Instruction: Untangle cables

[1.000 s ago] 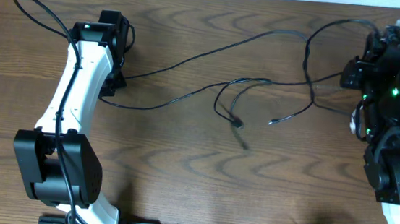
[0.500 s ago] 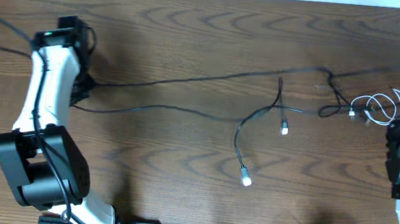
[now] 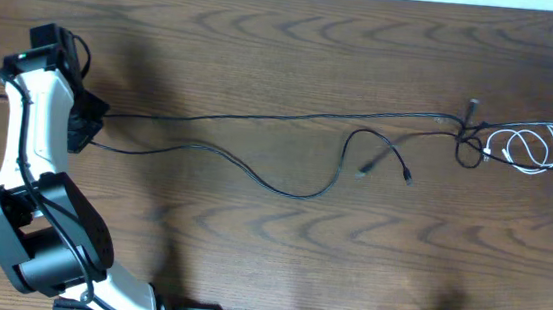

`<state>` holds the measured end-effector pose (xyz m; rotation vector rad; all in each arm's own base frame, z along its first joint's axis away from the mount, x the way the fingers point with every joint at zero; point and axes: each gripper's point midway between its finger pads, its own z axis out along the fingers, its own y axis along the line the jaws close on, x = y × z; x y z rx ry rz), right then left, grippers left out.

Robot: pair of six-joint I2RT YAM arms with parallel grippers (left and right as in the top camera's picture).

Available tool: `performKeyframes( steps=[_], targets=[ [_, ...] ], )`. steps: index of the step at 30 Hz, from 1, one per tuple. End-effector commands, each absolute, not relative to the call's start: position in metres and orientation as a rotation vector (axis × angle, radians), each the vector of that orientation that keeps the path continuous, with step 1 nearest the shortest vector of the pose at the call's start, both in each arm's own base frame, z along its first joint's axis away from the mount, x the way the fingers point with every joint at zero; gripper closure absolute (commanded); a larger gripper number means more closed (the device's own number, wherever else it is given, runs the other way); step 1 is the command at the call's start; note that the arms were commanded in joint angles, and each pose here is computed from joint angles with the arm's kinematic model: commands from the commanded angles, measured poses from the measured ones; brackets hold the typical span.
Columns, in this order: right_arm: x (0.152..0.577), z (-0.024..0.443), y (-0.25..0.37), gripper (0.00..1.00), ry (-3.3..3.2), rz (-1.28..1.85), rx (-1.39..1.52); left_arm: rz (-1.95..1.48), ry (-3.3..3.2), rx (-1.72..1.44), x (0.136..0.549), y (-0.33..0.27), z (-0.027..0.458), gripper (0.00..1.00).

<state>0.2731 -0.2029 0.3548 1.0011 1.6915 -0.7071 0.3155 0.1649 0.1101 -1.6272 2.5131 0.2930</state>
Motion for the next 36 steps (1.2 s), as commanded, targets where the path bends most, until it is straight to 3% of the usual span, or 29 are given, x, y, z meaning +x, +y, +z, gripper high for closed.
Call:
performKeyframes(
  steps=[1, 7, 11, 14, 19, 22, 28, 32, 36],
  targets=[
    [0.260, 0.343, -0.232, 0.99, 1.660, -0.718, 1.138, 0.310, 2.407, -1.783, 0.306, 0.182, 0.107, 0.93],
    [0.259, 0.296, -0.254, 0.99, 1.747, -0.548, 1.296, 0.292, 2.395, -1.789, 0.308, 0.184, 0.107, 0.93],
    [0.280, 0.288, -0.244, 0.99, 1.802, -0.398, 1.244, 0.010, 2.495, -1.730, 0.326, 0.149, 0.103, 0.93],
    [0.320, 0.298, -0.212, 0.99, 1.870, -0.153, 1.013, -0.238, 2.661, -1.442, 0.354, 0.093, 0.105, 0.93],
    [0.351, 0.303, -0.164, 0.99, 1.983, -0.038, 0.684, -0.266, 2.893, -0.739, 0.377, -0.010, 0.107, 0.93],
    [0.358, 0.304, -0.148, 0.99, 2.035, -0.084, 0.505, -0.171, 2.955, -0.462, 0.372, -0.052, 0.106, 0.93],
    [0.351, 0.321, -0.181, 0.99, 1.934, -0.279, 0.638, 0.143, 2.985, -0.310, 0.354, -0.057, 0.104, 0.93],
    [0.329, 0.347, -0.222, 0.99, 1.799, -0.526, 0.785, 0.250, 2.997, -0.370, 0.347, -0.033, 0.105, 0.93],
    [0.274, 0.347, -0.283, 0.99, 1.637, -0.737, 1.106, 0.267, 2.986, -0.601, 0.343, 0.006, 0.105, 0.93]
  ],
)
